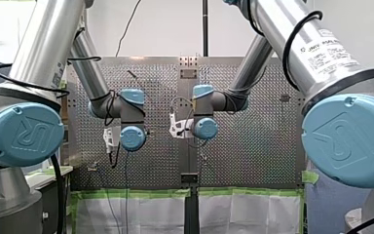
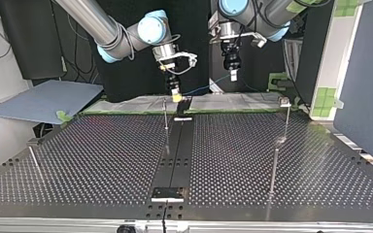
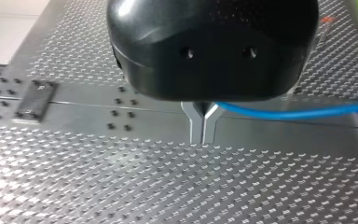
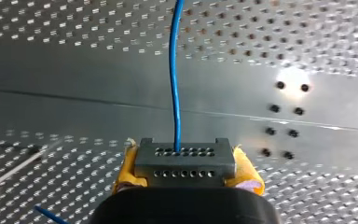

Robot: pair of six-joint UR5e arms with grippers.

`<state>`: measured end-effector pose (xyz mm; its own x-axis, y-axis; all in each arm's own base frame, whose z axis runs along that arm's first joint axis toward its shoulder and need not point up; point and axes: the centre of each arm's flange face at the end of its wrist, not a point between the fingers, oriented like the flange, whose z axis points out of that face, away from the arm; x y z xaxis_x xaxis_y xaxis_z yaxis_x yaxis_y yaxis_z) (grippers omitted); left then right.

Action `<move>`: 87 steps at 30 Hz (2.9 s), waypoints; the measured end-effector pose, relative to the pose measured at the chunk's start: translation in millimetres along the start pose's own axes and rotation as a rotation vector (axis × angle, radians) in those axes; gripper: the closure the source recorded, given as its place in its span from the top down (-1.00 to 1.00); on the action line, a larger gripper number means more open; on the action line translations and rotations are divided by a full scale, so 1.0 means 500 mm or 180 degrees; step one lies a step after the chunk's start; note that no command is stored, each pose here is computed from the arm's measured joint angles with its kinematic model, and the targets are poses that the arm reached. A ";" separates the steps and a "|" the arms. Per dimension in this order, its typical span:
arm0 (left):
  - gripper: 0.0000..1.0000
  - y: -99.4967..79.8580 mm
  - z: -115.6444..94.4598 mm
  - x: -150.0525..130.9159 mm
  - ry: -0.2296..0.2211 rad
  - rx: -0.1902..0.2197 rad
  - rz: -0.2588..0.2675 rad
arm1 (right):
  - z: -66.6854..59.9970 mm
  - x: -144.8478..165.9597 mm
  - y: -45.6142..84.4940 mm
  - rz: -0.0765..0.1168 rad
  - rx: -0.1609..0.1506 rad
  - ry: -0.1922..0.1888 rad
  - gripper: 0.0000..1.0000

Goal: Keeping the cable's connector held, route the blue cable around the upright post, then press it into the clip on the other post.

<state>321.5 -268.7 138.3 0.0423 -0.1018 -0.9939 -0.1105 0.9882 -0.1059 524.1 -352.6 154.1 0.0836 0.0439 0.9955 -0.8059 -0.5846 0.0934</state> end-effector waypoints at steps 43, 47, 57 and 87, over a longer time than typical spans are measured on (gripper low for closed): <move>-1.00 0.026 0.185 -0.491 -0.0902 -0.0301 -0.0723 | 0.073 0.416 -0.002 0.0329 0.0478 0.0769 -1.00; -1.00 0.050 0.188 -0.527 -0.0941 -0.0291 -0.0699 | 0.079 0.444 -0.007 0.0333 0.0508 0.0820 -1.00; -1.00 0.108 0.202 -0.576 -0.0912 -0.0293 -0.0583 | 0.097 0.518 -0.011 0.0368 0.0541 0.0988 -1.00; -1.00 0.237 0.407 -0.660 -0.0804 -0.0180 -0.0669 | 0.177 0.535 -0.021 0.0413 0.0715 0.1127 -1.00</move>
<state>496.6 -94.5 459.7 0.3140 -0.2643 -0.9119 -0.1278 0.9400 -0.3164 606.9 -406.3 418.1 -0.2475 0.2107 0.9457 -0.6459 -0.7635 0.0011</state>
